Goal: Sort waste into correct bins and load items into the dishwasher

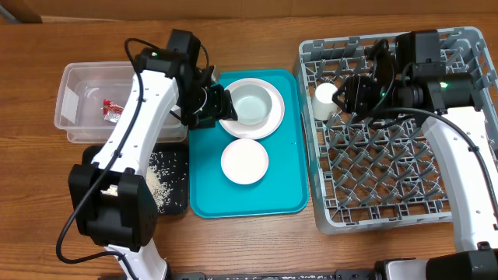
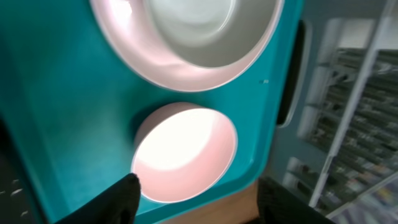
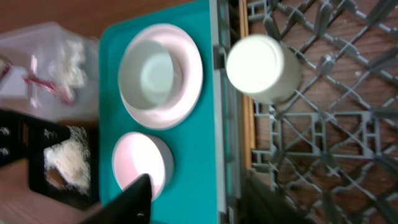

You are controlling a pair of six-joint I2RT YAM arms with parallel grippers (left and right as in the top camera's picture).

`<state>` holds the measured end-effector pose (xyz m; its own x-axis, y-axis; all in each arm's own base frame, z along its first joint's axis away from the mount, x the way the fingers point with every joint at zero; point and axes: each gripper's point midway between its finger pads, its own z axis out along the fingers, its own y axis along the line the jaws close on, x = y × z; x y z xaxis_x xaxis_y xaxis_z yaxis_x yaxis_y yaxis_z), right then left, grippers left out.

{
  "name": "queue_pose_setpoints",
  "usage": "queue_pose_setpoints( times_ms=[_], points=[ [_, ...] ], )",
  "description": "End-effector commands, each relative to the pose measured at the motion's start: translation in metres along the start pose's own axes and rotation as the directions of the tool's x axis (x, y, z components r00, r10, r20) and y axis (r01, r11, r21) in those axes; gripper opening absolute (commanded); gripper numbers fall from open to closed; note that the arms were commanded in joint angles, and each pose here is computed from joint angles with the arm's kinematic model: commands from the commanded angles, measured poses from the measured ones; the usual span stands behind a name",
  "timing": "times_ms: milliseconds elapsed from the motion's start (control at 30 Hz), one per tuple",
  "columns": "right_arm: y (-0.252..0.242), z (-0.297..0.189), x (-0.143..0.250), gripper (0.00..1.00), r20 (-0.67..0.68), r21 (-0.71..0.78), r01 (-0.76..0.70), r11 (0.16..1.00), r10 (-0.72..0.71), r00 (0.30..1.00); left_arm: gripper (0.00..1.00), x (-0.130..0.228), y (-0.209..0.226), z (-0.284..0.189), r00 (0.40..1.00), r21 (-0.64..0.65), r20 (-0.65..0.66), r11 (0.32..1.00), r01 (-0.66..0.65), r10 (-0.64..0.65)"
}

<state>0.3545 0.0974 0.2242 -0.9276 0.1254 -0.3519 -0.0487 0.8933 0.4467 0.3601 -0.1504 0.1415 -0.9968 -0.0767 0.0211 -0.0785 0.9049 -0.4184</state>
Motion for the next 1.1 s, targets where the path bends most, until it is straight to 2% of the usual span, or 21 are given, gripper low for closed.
queue_pose_setpoints(
  times_ms=[0,100,267,333,500,600,1067],
  points=[
    [-0.001,0.014,0.019,0.43,-0.068,0.026,0.031,0.999,-0.029,0.997,0.70,-0.005,0.013,-0.008,0.998,-0.121,0.053,0.992,-0.029,0.036],
    [-0.006,0.030,0.036,0.42,-0.116,0.078,0.061,0.995,-0.052,0.992,0.84,-0.007,0.015,-0.008,0.997,-0.145,0.063,0.989,-0.033,0.042],
    [-0.013,0.055,0.049,0.32,-0.130,0.185,0.151,0.971,-0.128,0.983,0.92,-0.012,0.018,-0.009,0.995,-0.166,0.083,0.986,-0.035,0.049],
    [-0.016,0.063,0.050,0.27,-0.117,0.234,0.177,0.956,-0.153,0.981,1.00,-0.012,0.020,-0.009,0.995,-0.173,0.084,0.984,-0.034,0.049],
    [-0.007,0.081,0.049,0.24,-0.081,0.228,0.228,0.947,-0.215,0.973,1.00,-0.012,0.019,-0.009,0.995,-0.173,0.084,0.984,-0.034,0.049],
    [-0.014,0.089,0.046,0.24,-0.062,0.278,0.243,0.929,-0.235,0.970,1.00,-0.012,0.019,-0.009,0.995,-0.173,0.084,0.984,-0.034,0.049],
    [-0.015,0.100,0.039,0.24,-0.015,0.278,0.245,0.929,-0.251,0.968,1.00,-0.012,0.019,-0.009,0.995,-0.173,0.084,0.984,-0.034,0.049]
  ],
)
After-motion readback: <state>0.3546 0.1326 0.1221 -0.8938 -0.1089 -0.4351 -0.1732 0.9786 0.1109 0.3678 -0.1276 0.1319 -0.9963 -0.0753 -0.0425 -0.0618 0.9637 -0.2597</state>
